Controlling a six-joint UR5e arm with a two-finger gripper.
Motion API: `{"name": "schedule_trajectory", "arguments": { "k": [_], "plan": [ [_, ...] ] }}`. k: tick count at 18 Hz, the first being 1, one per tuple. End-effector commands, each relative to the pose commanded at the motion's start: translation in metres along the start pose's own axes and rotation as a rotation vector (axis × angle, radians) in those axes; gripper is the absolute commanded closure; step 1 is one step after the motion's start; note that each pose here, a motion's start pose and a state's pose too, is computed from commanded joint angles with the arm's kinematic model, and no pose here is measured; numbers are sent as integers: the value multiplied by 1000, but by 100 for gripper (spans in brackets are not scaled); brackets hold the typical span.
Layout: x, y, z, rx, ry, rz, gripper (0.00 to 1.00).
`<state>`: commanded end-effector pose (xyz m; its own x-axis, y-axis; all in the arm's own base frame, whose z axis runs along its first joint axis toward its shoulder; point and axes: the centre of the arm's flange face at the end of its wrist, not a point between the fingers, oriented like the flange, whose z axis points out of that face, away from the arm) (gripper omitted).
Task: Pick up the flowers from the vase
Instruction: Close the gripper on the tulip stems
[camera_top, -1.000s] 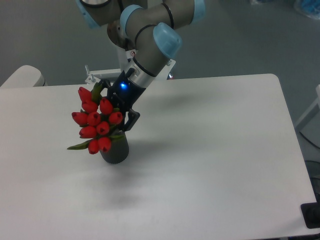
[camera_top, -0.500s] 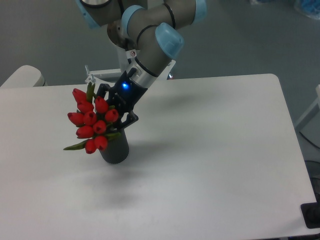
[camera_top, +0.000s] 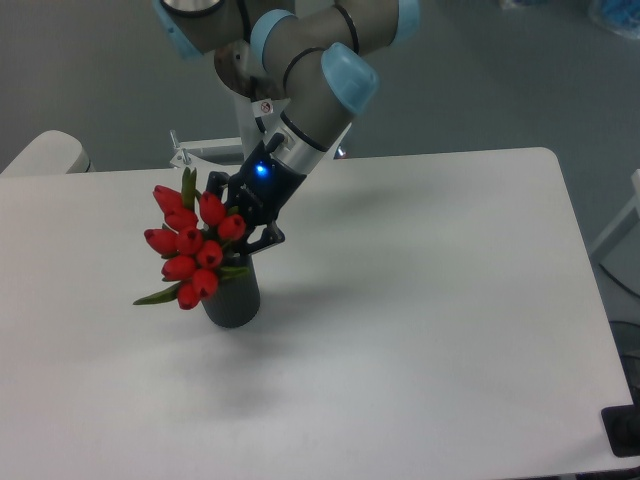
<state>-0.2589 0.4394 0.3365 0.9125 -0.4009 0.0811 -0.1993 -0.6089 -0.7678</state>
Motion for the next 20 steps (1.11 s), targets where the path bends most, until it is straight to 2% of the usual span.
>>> {"name": "schedule_trajectory", "arguments": {
  "k": [7, 20],
  "plan": [
    [2, -15, -10, 42, -1, -10, 65],
    [7, -76, -62, 106, -64, -78, 65]
  ]
}}
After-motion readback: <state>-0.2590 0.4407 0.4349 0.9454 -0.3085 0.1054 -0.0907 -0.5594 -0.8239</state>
